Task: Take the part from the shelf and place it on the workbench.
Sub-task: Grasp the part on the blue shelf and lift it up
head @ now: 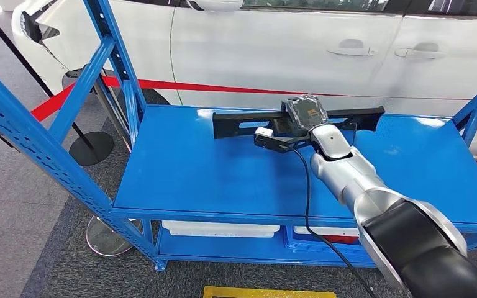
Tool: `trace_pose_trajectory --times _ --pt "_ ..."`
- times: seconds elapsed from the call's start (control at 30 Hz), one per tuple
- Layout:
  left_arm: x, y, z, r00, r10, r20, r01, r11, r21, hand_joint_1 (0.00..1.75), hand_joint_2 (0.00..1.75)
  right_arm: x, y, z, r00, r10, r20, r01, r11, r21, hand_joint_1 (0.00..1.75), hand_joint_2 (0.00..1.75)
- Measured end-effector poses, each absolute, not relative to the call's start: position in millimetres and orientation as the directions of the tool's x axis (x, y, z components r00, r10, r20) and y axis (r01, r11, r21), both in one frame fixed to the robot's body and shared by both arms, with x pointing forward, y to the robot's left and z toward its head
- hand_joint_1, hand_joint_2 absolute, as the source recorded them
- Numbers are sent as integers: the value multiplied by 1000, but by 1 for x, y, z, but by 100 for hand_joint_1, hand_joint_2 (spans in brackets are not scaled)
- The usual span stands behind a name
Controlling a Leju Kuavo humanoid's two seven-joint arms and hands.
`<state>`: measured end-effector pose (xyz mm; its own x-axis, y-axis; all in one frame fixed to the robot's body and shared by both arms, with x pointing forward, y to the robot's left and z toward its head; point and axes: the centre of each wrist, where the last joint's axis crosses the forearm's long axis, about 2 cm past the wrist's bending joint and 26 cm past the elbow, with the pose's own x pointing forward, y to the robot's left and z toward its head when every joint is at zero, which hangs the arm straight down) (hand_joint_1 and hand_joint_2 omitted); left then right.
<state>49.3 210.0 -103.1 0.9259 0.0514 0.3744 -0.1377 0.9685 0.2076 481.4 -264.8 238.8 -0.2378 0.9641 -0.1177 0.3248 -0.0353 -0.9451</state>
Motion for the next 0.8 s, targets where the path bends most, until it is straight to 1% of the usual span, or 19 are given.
trace_pose_trajectory --times 0.13,0.23,0.4,0.6,0.67,0.7,0.73,0.8 --pt "49 210 -103 925 54 375 -140 968 207 0 0 482 -265 243 -255 959 -121 354 -24 -935 175 175" --pt "49 211 -103 925 61 376 -148 966 210 0 0 487 -265 257 -307 944 -122 407 14 -913 175 175" --pt "49 213 -103 924 76 376 -169 960 221 0 0 501 -262 315 -359 929 -94 498 105 -861 175 175" --pt "49 213 -103 921 81 381 -179 957 229 0 0 509 -256 378 -365 925 -104 607 152 -780 175 175" --pt "49 213 -103 918 79 388 -178 957 228 0 0 511 -256 396 -365 927 -88 628 176 -758 175 175" --pt "49 213 -103 917 78 392 -178 958 226 0 0 511 -255 405 -374 926 -56 626 207 -752 175 175" --pt "49 213 -103 914 76 398 -177 958 224 0 0 512 -256 416 -393 920 8 607 266 -749 175 175" --pt "49 213 -104 908 74 413 -179 959 220 0 0 513 -255 438 -466 857 219 513 464 -723 175 175"
